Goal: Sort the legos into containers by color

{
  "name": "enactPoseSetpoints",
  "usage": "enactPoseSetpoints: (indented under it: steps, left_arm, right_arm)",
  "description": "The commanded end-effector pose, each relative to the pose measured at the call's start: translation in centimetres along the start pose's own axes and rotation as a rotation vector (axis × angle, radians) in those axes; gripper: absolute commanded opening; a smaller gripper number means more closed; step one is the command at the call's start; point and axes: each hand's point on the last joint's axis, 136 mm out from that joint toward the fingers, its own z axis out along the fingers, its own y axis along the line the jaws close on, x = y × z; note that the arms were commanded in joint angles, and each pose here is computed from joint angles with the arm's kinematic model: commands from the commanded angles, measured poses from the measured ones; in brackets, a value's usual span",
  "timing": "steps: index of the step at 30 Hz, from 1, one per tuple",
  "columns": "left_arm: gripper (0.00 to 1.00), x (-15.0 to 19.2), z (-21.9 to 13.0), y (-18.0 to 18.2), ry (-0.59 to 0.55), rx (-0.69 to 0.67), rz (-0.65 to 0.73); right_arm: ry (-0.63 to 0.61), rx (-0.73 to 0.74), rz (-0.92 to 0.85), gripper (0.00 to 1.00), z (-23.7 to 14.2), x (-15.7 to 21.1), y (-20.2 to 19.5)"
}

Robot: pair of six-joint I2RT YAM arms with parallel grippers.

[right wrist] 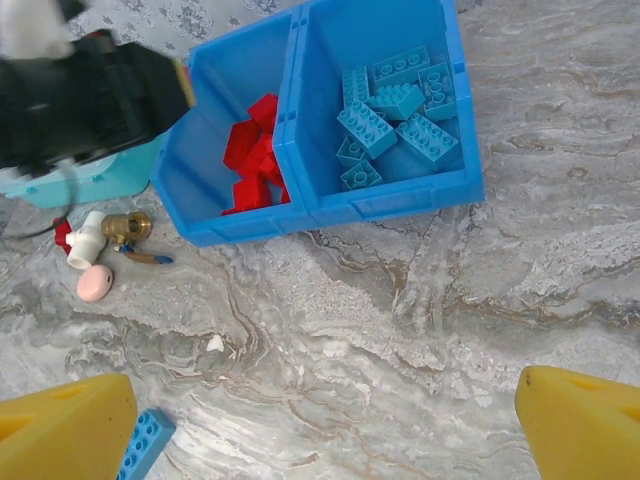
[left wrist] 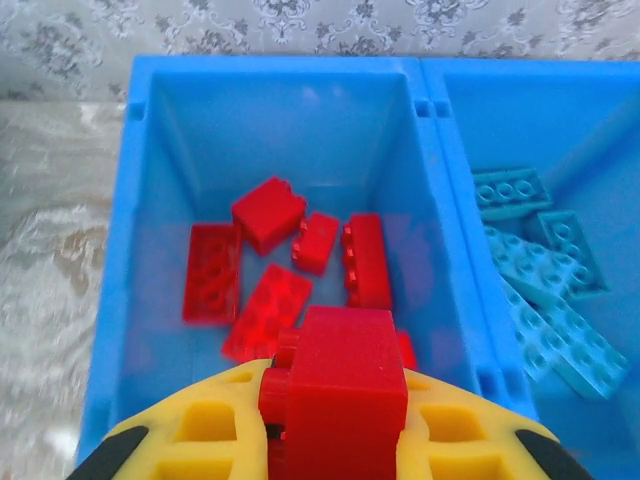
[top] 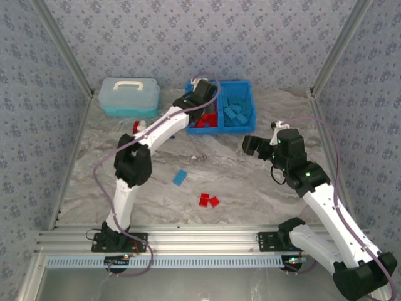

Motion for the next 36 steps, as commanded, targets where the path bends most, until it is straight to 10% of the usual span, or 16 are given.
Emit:
enactPoseSetpoints:
  steps: [1, 10, 21, 36]
  left_arm:
    - [0.21, -2.3, 1.8, -0.1, -0.020, 0.008, 0.079]
    - [0.54, -5.6, 3.5, -0.1, -0.072, 0.066, 0.022]
    - [0.57, -6.7, -11.1, -2.0, -0.067, 0.207, -0.004]
    - [0.59, 22.8, -22.9, 0.3, 0.380, 0.199, 0.027]
  right_arm:
    - [0.013, 0.017, 0.022, 1.00, -1.0, 0.6, -0.5]
    - [0.013, 0.014, 0.043, 1.00, -1.3, 1.2, -0.8]
    - [-0.004, 0.018, 0.055, 1.00, -0.6, 1.0, -0.9]
    - [0.002, 0.028, 0.056, 1.00, 2.4, 0.2, -0.6]
